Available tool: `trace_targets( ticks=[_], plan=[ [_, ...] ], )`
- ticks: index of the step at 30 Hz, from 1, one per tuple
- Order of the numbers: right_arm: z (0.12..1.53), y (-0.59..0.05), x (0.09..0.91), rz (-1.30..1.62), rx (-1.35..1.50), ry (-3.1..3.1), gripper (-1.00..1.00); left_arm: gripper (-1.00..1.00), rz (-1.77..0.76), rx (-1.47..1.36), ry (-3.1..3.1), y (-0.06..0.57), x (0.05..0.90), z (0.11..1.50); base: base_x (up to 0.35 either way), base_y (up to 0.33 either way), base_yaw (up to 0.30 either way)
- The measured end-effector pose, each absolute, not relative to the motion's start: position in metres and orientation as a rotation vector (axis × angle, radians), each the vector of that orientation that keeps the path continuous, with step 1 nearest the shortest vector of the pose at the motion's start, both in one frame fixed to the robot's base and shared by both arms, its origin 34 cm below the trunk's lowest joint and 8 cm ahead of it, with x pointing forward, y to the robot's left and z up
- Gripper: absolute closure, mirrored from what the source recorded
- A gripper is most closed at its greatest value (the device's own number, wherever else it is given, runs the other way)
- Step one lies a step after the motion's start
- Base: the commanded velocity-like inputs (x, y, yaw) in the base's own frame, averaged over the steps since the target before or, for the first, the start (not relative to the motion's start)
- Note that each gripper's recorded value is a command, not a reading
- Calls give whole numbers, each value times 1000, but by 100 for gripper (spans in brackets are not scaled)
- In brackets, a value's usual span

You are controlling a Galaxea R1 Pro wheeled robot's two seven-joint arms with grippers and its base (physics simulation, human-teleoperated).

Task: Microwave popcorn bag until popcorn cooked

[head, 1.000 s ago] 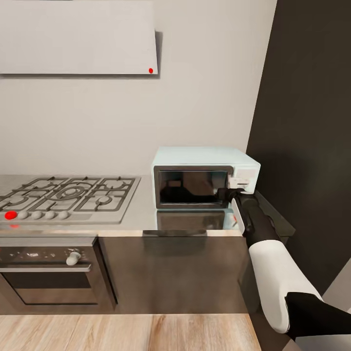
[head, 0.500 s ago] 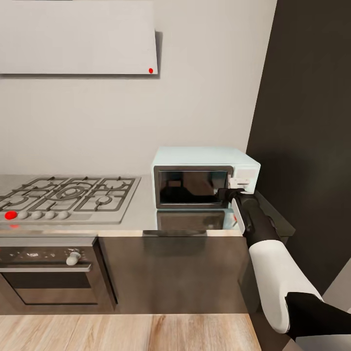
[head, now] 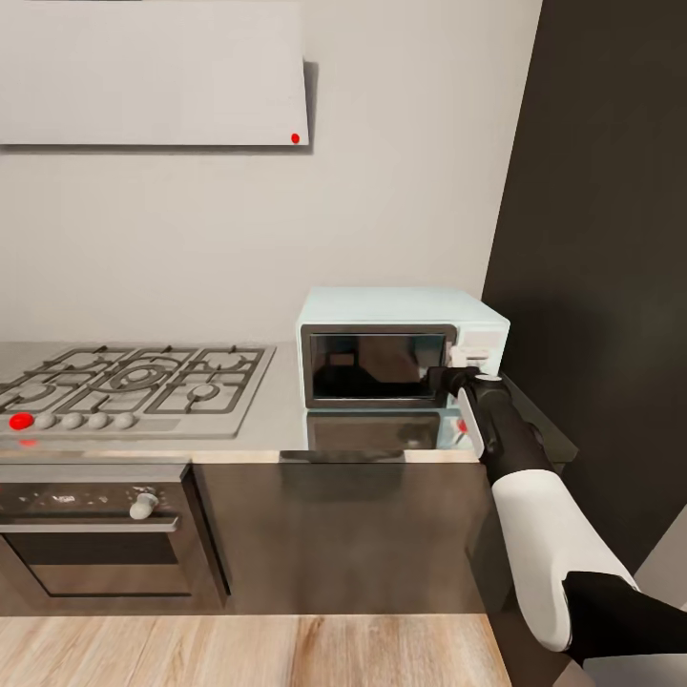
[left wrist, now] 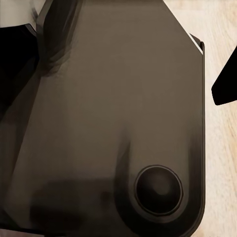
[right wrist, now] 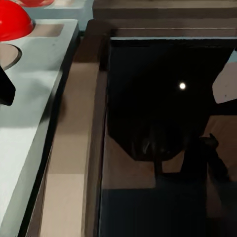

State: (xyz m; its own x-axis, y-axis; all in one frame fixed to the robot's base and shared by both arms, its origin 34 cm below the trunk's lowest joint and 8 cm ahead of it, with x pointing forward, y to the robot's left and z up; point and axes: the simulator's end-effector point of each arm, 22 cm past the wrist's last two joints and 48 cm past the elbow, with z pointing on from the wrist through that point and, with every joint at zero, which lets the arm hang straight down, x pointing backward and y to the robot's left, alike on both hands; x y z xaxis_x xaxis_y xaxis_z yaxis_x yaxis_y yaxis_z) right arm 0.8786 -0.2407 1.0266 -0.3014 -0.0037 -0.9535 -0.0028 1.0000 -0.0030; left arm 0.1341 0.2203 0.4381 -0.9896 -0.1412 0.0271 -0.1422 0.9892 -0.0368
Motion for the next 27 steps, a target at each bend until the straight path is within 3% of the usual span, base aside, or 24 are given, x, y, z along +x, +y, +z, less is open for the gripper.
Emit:
trace_targets(
  ticks=[7, 8, 27],
  plan=[
    [1026, -243, 879, -13, -2, 1878, -100, -100, 60, 221, -3109, 220, 134, 438, 0, 0, 0],
    [1026, -243, 878, -15, -1, 1878, 100, -100, 60, 221, -3109, 220, 134, 438, 0, 0, 0],
    [1026, -249, 878, -45, 5, 1880, 100, -100, 60, 221, -3108, 220, 134, 438, 0, 0, 0]
  ],
)
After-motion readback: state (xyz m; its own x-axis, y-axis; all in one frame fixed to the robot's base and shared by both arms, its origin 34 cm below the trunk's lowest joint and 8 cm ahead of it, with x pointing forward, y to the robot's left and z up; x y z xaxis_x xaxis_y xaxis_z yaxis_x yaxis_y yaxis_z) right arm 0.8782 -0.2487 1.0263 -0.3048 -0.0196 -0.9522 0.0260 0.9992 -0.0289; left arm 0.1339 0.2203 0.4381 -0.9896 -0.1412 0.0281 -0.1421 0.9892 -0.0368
